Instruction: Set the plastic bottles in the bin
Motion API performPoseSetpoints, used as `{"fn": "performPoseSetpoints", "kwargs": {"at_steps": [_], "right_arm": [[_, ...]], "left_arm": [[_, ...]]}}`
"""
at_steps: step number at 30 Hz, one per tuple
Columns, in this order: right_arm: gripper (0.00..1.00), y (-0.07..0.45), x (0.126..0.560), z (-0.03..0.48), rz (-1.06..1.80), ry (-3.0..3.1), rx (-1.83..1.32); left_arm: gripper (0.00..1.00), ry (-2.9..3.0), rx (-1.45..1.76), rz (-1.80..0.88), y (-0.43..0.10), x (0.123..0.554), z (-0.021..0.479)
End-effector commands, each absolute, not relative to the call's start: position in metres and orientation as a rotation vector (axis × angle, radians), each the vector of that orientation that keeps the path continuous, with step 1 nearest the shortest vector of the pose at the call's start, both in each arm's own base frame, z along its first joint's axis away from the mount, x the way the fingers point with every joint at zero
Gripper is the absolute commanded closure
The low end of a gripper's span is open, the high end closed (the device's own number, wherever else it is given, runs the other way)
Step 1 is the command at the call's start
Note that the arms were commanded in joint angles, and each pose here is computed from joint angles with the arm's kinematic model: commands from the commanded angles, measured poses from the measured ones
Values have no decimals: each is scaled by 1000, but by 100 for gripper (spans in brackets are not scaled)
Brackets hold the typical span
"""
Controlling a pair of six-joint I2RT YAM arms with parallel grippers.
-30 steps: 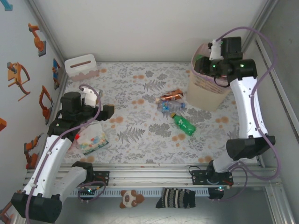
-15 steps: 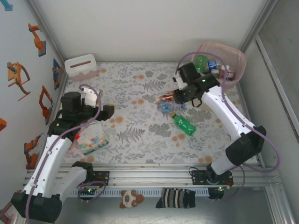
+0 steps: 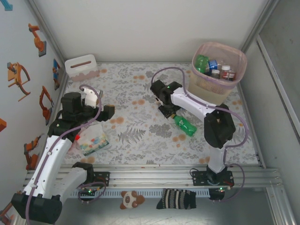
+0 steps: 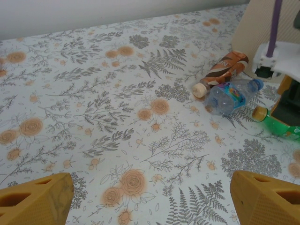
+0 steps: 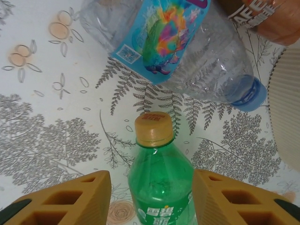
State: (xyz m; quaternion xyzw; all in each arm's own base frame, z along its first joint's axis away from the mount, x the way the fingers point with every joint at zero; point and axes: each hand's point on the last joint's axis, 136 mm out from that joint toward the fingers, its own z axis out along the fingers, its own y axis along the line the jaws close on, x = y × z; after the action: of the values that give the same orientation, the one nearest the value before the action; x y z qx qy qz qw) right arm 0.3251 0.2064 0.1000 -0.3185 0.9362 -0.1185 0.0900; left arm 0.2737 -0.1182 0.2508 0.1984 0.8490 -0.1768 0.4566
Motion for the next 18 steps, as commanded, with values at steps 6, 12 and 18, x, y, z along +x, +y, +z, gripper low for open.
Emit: {"fn": "performPoseSetpoints", "kwargs": {"at_steps": [6,12,18], "right_arm": [[47,197,336,78,-537,2767,-1011],[46,197,338,58,-578,2787,-1070],[46,194,338,38,-623,2799,-1115]], "left_arm": [[14,2079,505,-447,-120,274,255],[14,2083,504,-446,-120,275,254],[14,2087,502,-443,-119,275,253]]}}
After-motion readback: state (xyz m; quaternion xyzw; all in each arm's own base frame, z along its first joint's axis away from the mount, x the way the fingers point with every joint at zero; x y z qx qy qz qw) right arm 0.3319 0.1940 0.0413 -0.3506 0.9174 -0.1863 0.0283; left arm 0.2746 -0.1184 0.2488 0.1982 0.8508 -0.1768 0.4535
